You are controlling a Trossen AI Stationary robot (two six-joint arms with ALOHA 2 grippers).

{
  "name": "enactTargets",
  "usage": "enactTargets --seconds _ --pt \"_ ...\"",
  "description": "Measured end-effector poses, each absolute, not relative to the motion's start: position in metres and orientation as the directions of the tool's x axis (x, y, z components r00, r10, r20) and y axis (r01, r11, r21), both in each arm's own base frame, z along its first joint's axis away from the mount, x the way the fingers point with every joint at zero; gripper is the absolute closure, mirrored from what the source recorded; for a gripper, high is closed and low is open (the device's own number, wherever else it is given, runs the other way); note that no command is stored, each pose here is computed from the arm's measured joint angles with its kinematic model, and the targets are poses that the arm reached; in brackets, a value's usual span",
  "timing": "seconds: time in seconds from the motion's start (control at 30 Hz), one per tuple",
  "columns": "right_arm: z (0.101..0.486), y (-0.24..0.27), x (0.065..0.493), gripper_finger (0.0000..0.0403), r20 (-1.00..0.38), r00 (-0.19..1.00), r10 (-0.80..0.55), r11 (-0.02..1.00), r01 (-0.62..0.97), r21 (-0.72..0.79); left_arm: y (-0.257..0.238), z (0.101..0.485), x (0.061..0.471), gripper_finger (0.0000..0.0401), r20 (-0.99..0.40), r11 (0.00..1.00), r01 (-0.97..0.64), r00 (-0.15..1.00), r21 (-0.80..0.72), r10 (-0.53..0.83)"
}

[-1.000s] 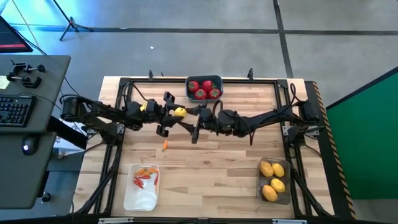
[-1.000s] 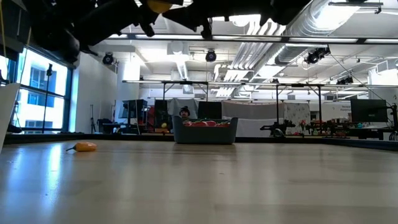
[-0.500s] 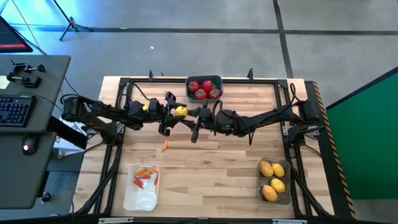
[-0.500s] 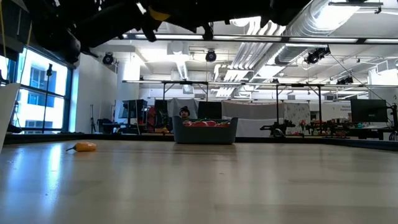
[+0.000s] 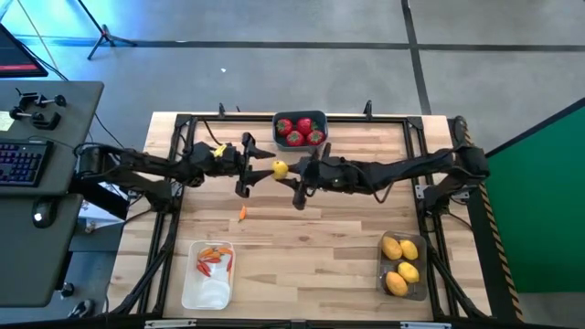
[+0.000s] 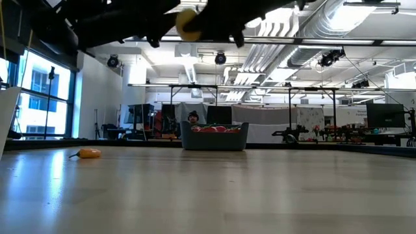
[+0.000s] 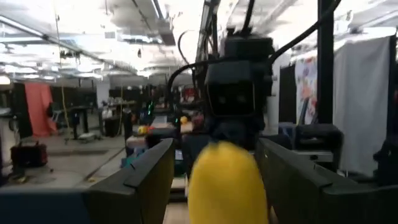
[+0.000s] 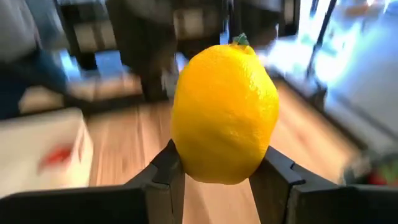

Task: Sort produce into baskets
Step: Put the yellow lemon into the black transparent bin

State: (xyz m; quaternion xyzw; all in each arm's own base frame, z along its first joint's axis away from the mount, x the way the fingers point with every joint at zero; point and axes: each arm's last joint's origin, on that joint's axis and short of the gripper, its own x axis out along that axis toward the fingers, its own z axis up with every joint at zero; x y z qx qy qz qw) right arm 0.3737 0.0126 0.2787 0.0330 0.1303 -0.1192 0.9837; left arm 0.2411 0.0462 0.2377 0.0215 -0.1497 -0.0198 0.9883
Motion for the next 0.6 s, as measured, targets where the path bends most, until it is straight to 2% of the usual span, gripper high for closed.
enactTargets --seconds 0.33,0.5,0.6 --pt "0.269 0.027 0.325 0.0286 -0.659 0.728 -0.19 0.941 0.326 0.089 0.053 0.235 0.237 0.0188 0.204 0.999 0.0 0.979 0.037 -0.007" --pt "0.275 0.04 0.297 0.0286 -0.755 0.638 -0.149 0.917 0.376 0.137 0.057 0.235 0.236 0.0188 0.198 1.0 -0.009 0.98 0.005 0.008" --pt "0.278 0.052 0.279 0.0286 -0.813 0.577 -0.075 0.899 0.392 0.195 0.057 0.235 0.236 0.0188 0.197 1.0 -0.008 0.98 0.005 0.007"
